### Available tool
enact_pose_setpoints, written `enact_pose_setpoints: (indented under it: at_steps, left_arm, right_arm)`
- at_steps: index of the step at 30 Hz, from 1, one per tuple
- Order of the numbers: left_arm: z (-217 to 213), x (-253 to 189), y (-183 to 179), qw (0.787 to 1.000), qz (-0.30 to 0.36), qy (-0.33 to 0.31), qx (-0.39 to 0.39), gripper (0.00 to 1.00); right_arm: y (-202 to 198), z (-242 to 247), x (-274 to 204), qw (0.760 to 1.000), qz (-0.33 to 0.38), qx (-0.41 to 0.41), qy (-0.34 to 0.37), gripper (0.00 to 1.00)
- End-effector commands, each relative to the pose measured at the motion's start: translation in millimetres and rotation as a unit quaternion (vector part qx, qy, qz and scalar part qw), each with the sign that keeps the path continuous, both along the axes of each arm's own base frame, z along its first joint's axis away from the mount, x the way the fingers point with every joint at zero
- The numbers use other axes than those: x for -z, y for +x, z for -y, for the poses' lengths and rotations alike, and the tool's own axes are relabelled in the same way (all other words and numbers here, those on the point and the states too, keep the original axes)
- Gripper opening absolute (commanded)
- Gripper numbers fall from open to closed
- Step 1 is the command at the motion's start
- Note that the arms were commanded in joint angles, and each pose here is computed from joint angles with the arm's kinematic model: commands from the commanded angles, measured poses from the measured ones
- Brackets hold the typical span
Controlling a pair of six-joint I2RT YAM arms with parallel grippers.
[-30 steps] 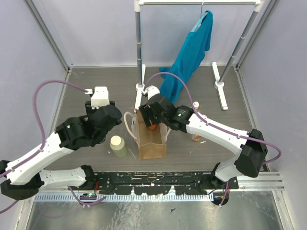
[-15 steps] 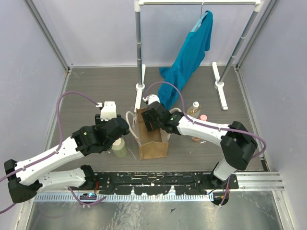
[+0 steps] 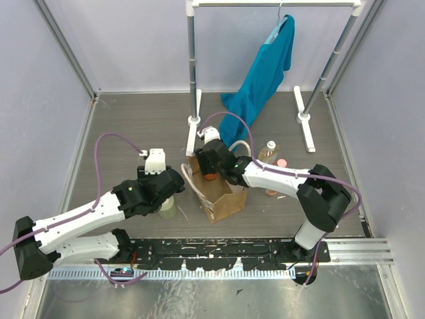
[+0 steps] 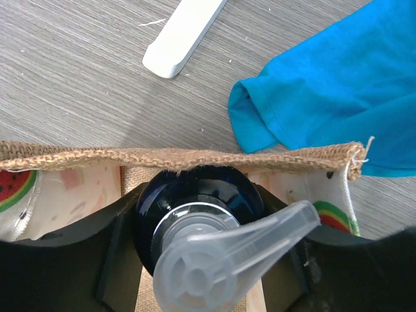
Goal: Take the personal care products out of the canvas bag
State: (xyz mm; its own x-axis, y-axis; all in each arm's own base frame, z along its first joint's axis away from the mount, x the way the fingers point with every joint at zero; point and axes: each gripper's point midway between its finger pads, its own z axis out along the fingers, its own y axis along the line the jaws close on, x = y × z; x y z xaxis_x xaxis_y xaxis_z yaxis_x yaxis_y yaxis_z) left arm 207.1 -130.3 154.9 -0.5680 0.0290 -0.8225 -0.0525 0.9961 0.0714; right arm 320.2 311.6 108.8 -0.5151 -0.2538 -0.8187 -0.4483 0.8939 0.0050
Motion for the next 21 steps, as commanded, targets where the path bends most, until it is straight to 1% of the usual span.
enact_pose_setpoints:
  at_steps: [1,2,3,5,7,10,13,17,18,21]
  left_arm:
    - [8.4,-12.1,7.5,0.999,0.022,-0.038,-0.018,0.64]
    - [7.3,-13.3,7.0,0.999,0.023,-0.038,-0.02,0.7]
    - [6.3,-15.1,6.8,0.999,0.025,-0.039,-0.021,0.75]
    - [5.5,-18.0,6.8,0.998,0.028,-0.044,-0.022,0.8]
    - [5.5,-20.4,7.3,0.998,0.032,-0.049,-0.026,0.83]
    - [-1.9,-20.3,5.0,0.998,0.023,-0.032,-0.044,0.85]
    - [-1.7,-25.3,5.7,0.999,0.016,-0.018,-0.048,0.87]
    - [4.0,-34.2,7.7,0.999,0.017,-0.028,-0.044,0.87]
    - [5.8,-36.4,8.4,0.998,0.02,-0.034,-0.04,0.86]
    - [8.4,-37.0,9.0,0.998,0.024,-0.042,-0.032,0.85]
  right_arm:
    - [9.7,-14.4,-48.9,0.997,0.053,-0.01,0.062,0.22]
    - [7.2,-13.2,-60.2,0.996,0.058,-0.011,0.071,0.17]
    - [4.8,-11.5,-77.4,0.994,0.068,-0.011,0.083,0.15]
    - [-1.5,-3.5,-122.2,0.99,0.095,-0.01,0.108,0.13]
    - [-9.9,6.7,-163.6,0.985,0.12,-0.008,0.124,0.13]
    - [-21.5,30.8,-227.0,0.974,0.159,0.009,0.158,0.13]
    - [-29.3,66.6,-271.0,0.969,0.19,0.049,0.152,0.14]
    - [-32.6,125.7,-294.8,0.958,0.232,0.135,0.102,0.14]
    - [-32.6,143.4,-296.6,0.952,0.241,0.166,0.09,0.14]
    - [-29.5,179.5,-291.0,0.941,0.244,0.221,0.073,0.14]
